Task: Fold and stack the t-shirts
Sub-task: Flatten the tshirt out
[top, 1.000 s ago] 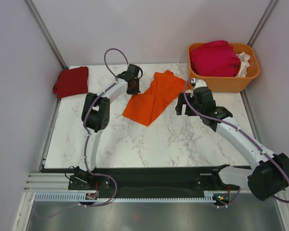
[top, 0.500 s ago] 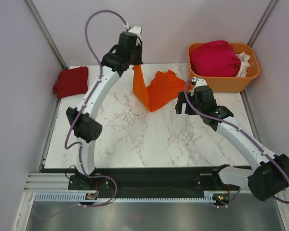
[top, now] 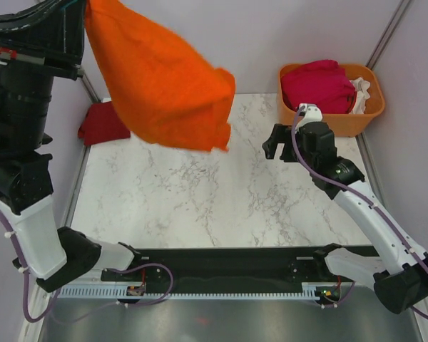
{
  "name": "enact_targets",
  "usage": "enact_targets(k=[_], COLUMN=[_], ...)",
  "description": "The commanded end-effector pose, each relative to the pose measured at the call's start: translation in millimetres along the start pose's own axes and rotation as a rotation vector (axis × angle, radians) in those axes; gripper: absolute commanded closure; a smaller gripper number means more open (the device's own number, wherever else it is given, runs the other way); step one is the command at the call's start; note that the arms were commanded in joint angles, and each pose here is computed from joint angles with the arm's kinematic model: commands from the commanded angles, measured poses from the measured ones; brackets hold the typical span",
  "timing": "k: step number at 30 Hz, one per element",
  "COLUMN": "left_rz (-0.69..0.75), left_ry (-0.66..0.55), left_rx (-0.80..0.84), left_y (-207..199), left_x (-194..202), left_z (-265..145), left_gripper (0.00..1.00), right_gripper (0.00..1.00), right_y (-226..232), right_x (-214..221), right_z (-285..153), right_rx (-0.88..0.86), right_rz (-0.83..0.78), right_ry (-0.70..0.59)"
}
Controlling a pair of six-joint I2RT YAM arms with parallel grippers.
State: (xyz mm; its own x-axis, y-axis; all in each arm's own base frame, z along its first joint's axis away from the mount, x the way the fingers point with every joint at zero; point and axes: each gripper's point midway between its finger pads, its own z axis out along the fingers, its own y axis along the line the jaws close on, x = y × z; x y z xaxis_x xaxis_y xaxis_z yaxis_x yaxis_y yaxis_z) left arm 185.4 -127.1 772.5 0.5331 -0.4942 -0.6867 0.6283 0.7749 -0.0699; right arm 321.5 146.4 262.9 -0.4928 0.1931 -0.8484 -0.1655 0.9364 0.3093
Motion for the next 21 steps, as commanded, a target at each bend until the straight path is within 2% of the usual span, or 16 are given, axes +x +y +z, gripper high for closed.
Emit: enact_targets(k=[1, 3, 6, 12, 16, 18, 19, 21], left_rz=[-0.064, -0.161, -0.257, -0.311, -0.311, -0.276, -0.250, -0.118], left_ry=[0.227, 0.238, 0.242, 0.219, 0.278, 0.347, 0.387, 0.540], left_rx=[-0.040, 0.093, 0.201, 0.188, 0.155, 0.099, 0.061, -0.119], left_y=[16, -13, -36, -37, -29, -16, -6, 39], left_x=[106, 105, 106, 114, 146, 182, 203, 289], left_z=[24, 22, 26, 42, 46, 43, 40, 26], left_gripper=[0.98, 0.98, 0.98, 0.98, 0.98, 0.97, 0.91, 0.84], right_gripper=[0.03, 0.03, 0.02, 0.02, 0.02, 0.02, 0.02, 0.02], right_y=[4, 4, -1, -5, -6, -9, -11, -13], right_x=[-17, -18, -21, -23, -20, -17, -15, -13], right_z=[-17, -21, -26, -31, -29, -26, -26, -25], right_rx=[-0.007, -0.006, 0.014, 0.036, 0.041, 0.054, 0.061, 0.073], right_rz=[0.028, 0.031, 0.031, 0.029, 0.028, 0.022, 0.019, 0.013], right_ry=[-0.045, -0.055, -0.073, -0.082, -0.073, -0.063, -0.061, -0.056])
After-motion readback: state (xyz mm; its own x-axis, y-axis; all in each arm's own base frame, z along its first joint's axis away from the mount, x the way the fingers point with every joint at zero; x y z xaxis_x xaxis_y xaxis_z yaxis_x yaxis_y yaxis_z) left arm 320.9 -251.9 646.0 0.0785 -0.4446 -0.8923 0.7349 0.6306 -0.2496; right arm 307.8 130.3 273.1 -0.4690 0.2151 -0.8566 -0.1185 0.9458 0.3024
